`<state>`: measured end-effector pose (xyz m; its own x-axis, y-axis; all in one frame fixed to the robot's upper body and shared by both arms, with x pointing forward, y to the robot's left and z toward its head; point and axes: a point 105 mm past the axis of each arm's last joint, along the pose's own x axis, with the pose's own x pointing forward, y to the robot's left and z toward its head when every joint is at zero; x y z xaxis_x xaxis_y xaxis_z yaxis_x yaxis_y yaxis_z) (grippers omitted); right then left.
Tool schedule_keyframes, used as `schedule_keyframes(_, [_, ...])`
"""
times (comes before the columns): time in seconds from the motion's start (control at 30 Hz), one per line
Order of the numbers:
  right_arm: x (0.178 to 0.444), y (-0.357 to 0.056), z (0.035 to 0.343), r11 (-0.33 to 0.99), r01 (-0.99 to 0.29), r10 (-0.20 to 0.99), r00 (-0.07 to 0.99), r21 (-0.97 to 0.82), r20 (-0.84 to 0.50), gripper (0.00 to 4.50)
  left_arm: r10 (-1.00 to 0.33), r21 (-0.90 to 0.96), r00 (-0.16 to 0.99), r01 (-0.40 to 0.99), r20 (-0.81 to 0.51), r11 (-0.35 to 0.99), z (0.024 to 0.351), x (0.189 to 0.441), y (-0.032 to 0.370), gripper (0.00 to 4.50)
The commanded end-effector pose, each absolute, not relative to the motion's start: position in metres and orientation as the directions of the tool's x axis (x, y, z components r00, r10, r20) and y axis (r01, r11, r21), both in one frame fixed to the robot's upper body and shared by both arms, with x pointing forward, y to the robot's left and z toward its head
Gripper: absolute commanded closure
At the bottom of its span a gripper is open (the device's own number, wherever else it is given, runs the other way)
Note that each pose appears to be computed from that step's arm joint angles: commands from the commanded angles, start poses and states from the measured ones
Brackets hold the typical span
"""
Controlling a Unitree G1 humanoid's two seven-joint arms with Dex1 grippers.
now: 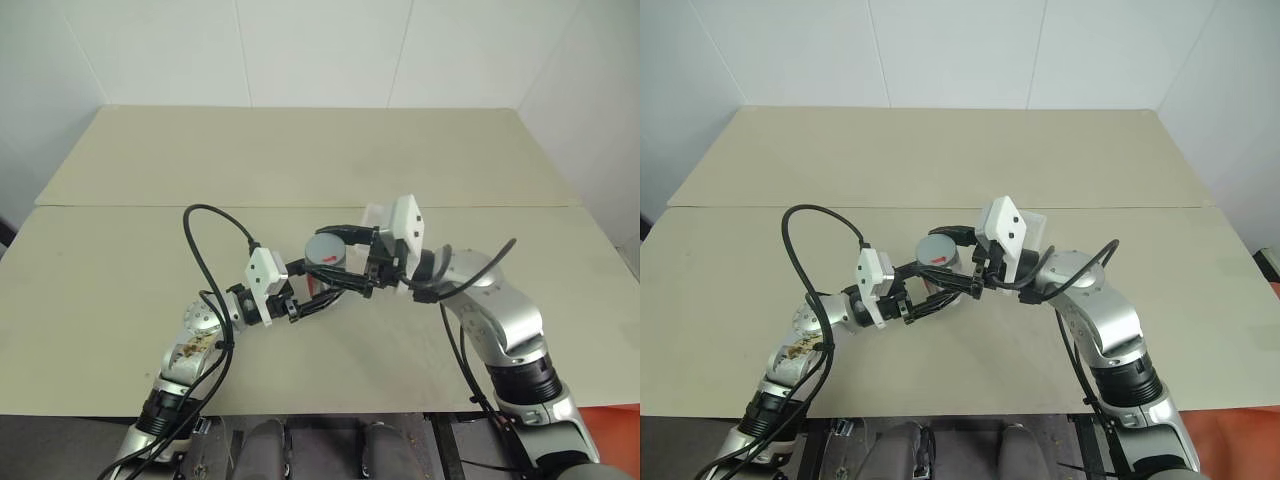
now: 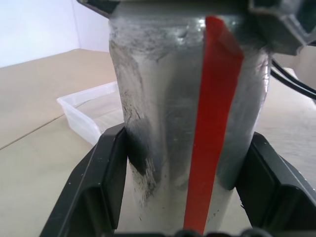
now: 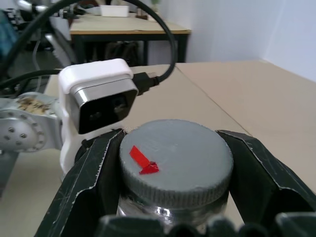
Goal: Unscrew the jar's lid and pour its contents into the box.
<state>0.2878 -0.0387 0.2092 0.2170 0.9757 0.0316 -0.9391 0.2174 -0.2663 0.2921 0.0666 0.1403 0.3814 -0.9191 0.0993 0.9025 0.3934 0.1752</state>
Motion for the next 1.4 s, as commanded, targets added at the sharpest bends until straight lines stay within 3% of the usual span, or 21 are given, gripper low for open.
schedule_keyframes(0.03, [0.282, -0.044, 0.226, 0.143, -0.921, 0.99, 0.134, -0.363, 0.051, 1.6, -0.941, 0.197, 0.321, 0.921, 0.106, 0.336, 0.148, 0.285, 0.064, 1.74])
schedule_keyframes(0.57, [0.288, -0.05, 0.221, -0.093, -0.916, 0.996, -0.087, -0.39, -0.033, 1.6, -0.963, 0.201, 0.257, 0.942, 0.076, 0.267, 0.146, 0.277, 0.063, 1.74])
schedule_keyframes(1.07, [0.29, -0.045, 0.225, -0.165, -0.909, 0.986, -0.167, -0.383, -0.027, 1.6, -0.959, 0.199, 0.27, 0.939, 0.085, 0.282, 0.144, 0.277, 0.064, 1.74])
schedule_keyframes(1.23, [0.291, -0.045, 0.231, -0.137, -0.91, 0.989, -0.151, -0.391, 0.004, 0.02, -0.955, 0.205, 0.279, 0.933, 0.099, 0.294, 0.145, 0.28, 0.063, 1.74])
schedule_keyframes(1.4, [0.286, -0.047, 0.231, -0.142, -0.894, 0.988, -0.155, -0.425, -0.005, 0.02, -0.951, 0.202, 0.286, 0.931, 0.116, 0.304, 0.145, 0.282, 0.063, 1.74])
